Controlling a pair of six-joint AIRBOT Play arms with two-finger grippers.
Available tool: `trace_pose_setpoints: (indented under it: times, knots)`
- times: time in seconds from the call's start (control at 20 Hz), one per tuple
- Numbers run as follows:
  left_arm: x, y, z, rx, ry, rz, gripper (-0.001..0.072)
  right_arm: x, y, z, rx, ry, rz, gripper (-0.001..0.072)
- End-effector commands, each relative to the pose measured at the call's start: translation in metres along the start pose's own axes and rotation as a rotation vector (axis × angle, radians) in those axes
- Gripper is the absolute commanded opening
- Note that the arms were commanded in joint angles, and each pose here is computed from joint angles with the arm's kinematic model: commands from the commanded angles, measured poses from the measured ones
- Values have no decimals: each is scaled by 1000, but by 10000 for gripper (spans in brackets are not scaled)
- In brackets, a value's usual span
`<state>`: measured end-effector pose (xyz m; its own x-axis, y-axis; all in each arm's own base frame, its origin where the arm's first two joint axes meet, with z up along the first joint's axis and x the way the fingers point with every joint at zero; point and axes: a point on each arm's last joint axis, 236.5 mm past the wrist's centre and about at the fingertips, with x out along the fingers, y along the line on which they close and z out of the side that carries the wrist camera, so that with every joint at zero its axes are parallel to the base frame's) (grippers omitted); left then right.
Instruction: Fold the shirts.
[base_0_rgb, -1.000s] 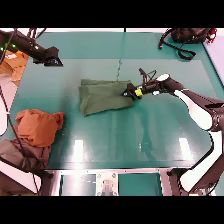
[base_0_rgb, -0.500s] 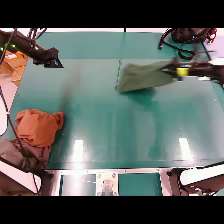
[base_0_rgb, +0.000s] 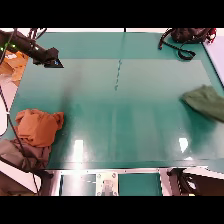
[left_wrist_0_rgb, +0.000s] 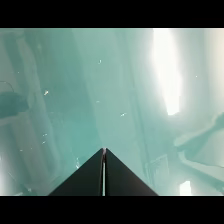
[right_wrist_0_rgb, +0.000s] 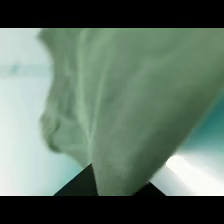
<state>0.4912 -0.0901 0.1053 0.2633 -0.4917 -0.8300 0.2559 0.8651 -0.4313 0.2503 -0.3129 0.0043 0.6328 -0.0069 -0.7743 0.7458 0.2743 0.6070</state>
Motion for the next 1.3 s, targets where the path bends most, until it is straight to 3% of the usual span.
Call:
trace_pose_setpoints:
  times: [0.0,0.3,0.35,0.4,0.45,0.55,0.6,0.65,0.85,0.9,1.1,1.25]
  knots:
    - [0,0,1,1,-3,0,24,-17,-94,-24,233,-46,-88,13]
    - [0,-1,-3,2,12,-3,24,0,-140,-77,268,34,-217,18]
    - [0,-1,-5,1,20,-4,24,-6,-143,-82,284,57,-245,225]
    - [0,-1,-6,1,25,-5,24,-15,-144,-85,302,91,-277,489]
    - [0,-2,-6,1,27,-6,24,-28,-141,-84,306,120,-303,487]
    - [-1,-3,-6,2,25,-12,24,-66,-130,-68,292,151,-360,355]
    - [-3,-4,-5,4,20,-11,24,-85,-118,-56,287,138,-382,351]
    - [-5,-5,-3,8,8,-9,23,-99,-99,-41,264,98,-377,298]
    - [-34,-20,8,45,-79,9,23,-94,28,-7,-54,-50,-265,45]
    - [-44,-26,8,57,-99,12,22,-77,64,-17,-155,-30,-222,16]
    - [-66,-40,-10,74,-79,27,22,-21,163,-105,-532,146,-122,15]
    - [-52,-48,-44,37,-15,29,22,2,189,-190,-755,296,-88,14]
